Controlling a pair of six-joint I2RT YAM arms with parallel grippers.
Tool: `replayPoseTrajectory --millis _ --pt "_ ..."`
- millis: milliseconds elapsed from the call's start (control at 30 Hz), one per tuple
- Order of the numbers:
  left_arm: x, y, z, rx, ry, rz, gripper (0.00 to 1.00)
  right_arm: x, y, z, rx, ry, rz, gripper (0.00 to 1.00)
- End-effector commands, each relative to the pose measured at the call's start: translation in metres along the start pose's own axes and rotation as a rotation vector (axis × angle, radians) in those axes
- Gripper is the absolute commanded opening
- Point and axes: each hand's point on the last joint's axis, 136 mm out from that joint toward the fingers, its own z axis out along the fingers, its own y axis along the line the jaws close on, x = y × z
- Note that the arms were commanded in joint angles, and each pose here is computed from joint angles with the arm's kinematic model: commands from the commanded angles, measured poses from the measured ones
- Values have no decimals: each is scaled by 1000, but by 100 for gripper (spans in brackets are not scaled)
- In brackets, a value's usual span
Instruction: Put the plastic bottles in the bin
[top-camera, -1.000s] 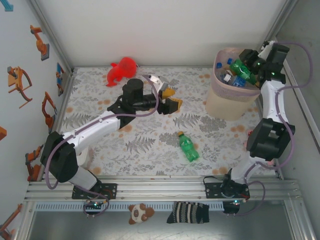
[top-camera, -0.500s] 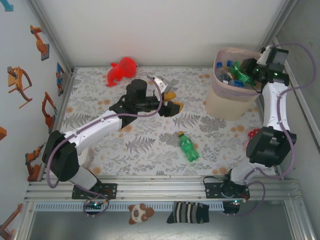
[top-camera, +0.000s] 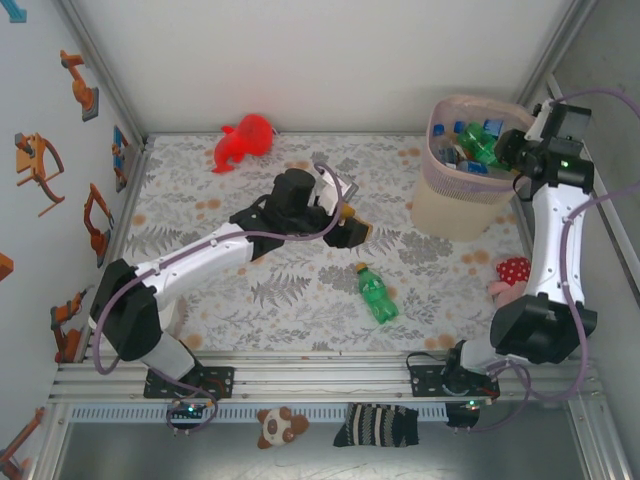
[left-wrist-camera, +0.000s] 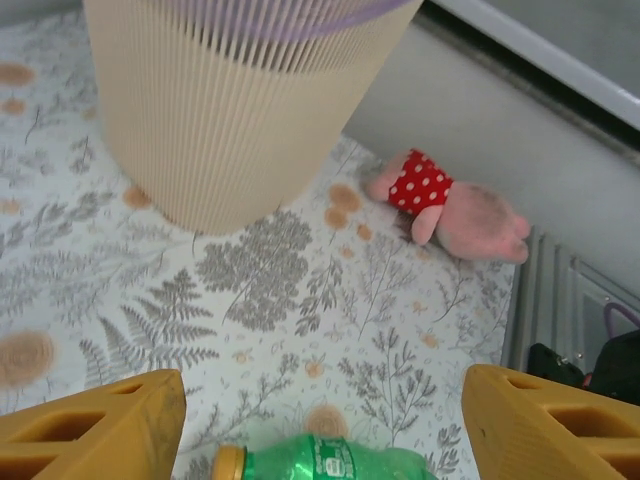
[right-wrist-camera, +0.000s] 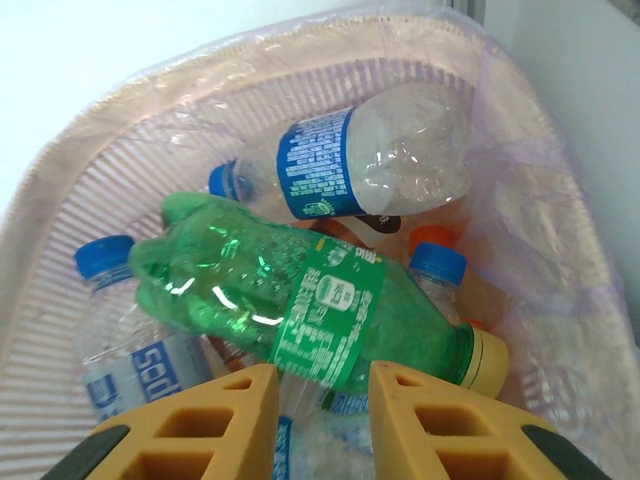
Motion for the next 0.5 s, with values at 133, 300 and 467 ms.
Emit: replayPoseTrajectory --millis 133,300,467 --pt "48 34 20 -162 148 -493 67 -5 24 -36 -73 -74 9 29" --pt "77 52 36 -225 148 -714 66 -9 30 -49 -92 -105 14 28" --pt "107 69 51 -309 188 -921 65 -7 31 -56 -101 -116 15 27"
